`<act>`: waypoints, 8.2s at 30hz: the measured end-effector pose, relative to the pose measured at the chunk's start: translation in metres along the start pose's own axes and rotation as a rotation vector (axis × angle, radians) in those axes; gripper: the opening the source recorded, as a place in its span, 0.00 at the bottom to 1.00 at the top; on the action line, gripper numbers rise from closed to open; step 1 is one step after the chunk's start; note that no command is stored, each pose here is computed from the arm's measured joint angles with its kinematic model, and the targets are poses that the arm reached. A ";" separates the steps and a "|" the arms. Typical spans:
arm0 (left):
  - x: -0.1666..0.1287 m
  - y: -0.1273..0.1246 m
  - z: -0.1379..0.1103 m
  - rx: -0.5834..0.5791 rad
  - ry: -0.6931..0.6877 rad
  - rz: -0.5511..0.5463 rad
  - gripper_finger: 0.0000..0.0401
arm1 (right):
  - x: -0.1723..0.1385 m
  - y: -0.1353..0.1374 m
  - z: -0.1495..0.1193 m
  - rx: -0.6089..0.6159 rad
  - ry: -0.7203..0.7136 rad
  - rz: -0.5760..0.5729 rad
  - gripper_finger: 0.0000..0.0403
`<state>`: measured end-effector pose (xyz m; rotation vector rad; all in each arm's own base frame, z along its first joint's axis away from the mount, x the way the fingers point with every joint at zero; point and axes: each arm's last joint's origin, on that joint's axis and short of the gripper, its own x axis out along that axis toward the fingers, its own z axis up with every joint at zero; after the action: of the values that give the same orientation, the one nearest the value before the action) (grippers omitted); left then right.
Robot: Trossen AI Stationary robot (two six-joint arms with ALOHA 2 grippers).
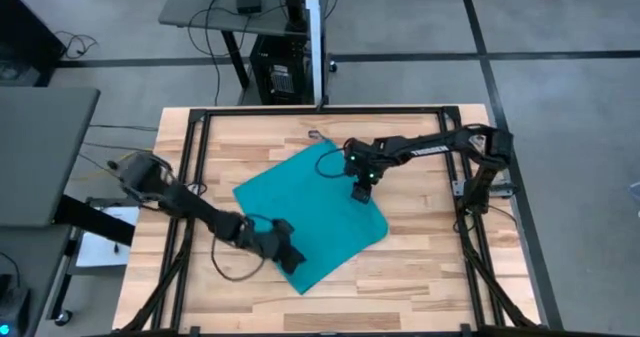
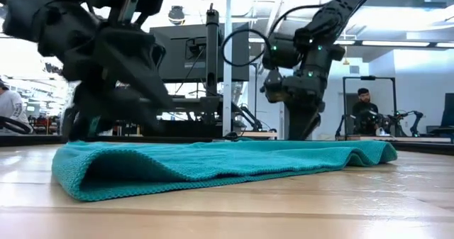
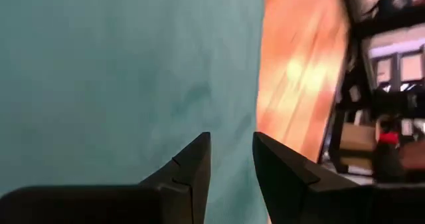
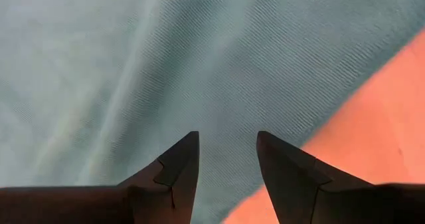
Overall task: Roll towel
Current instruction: Roll the blue towel
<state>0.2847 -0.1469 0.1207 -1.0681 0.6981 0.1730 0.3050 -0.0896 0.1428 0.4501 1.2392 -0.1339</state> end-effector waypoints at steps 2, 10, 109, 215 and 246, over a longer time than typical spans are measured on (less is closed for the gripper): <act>0.008 -0.001 -0.010 -0.005 0.051 0.041 0.24 | -0.001 -0.006 -0.002 -0.013 0.019 -0.007 0.37; -0.009 -0.004 -0.021 0.028 0.134 0.193 0.24 | -0.010 -0.021 -0.017 -0.026 0.176 -0.003 0.37; -0.085 0.049 0.016 0.258 0.361 0.398 0.24 | 0.010 0.015 -0.032 0.281 -0.102 0.018 0.37; 0.007 -0.057 -0.103 0.971 0.224 0.806 0.46 | 0.067 0.275 -0.155 -0.600 -0.389 -0.383 0.58; 0.009 -0.054 -0.101 0.981 0.194 0.824 0.32 | 0.070 0.269 -0.149 -0.638 -0.331 -0.385 0.46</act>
<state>0.2713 -0.2611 0.1261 0.1840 1.1980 0.3799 0.2881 0.2238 0.1096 -0.3564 0.9610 -0.1251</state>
